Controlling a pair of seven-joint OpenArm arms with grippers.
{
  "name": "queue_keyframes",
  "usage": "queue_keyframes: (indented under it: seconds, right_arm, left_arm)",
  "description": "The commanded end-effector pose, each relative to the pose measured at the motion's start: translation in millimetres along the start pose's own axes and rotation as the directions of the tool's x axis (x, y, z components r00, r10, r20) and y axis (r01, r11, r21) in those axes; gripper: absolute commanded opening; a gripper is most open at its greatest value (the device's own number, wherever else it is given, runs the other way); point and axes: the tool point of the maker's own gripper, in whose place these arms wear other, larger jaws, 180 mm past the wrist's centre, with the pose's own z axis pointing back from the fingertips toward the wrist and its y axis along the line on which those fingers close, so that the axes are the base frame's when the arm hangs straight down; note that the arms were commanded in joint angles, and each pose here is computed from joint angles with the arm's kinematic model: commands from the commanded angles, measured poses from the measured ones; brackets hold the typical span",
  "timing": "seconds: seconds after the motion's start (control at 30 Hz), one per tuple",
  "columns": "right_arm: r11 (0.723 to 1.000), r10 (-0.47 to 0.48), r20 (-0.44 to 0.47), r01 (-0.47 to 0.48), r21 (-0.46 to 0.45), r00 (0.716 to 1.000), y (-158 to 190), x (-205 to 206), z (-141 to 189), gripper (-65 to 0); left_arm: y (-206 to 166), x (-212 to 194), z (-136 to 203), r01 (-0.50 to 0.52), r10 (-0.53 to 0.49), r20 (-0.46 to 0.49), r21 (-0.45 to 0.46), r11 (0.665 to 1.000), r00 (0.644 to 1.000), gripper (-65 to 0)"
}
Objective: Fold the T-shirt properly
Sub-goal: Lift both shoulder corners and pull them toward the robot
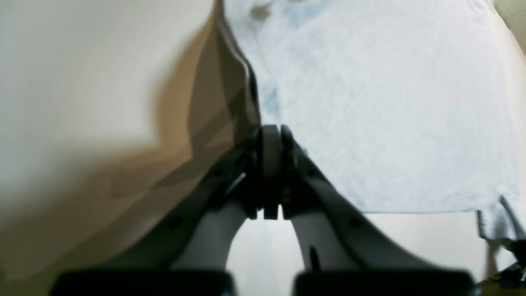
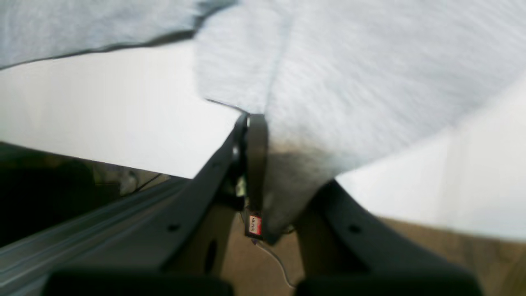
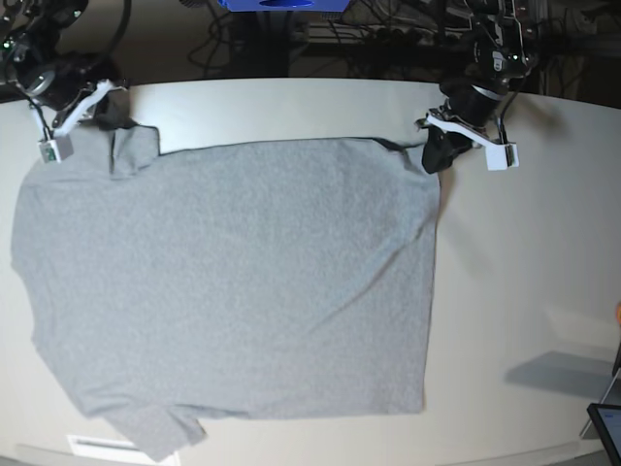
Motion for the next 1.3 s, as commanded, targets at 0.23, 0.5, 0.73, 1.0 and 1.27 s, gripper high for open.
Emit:
queue_keyframes:
  seconds: [0.23,0.5,0.73,1.0,1.27]
  right_arm:
    - [0.996,0.082,0.089,-0.086,0.037,0.993,12.8,40.5,-4.7,-65.0]
    - [0.988,0.152,0.134,-0.153,-0.006,0.979,-0.8,72.1,3.0,-65.0]
    - [0.981,0.193,0.176,-0.19,-0.035,0.965,-7.1,100.3,7.0,-65.0]
    - [0.972,0.236,0.222,-0.227,-0.065,0.946,-12.4,128.6,14.0,-65.0]
    - [0.952,0.306,0.225,-0.304,-0.043,0.925,-4.7,150.7,8.5,-65.0]
  left_arm:
    - [-3.0,18.3,7.6,0.026,-0.026,0.014,0.001,1.0,1.0,-65.0]
    - [4.7,36.8,9.9,0.027,-0.028,0.036,0.029,0.999,0.999,-65.0]
    - [-1.2,47.2,0.3,0.007,-0.008,0.034,0.016,1.0,0.999,-65.0]
    - [0.6,59.1,-5.4,-0.077,0.076,0.032,0.03,0.997,0.997,-65.0]
    - [-2.7,67.9,-9.5,-0.113,0.112,0.035,0.022,0.993,0.993,-65.0]
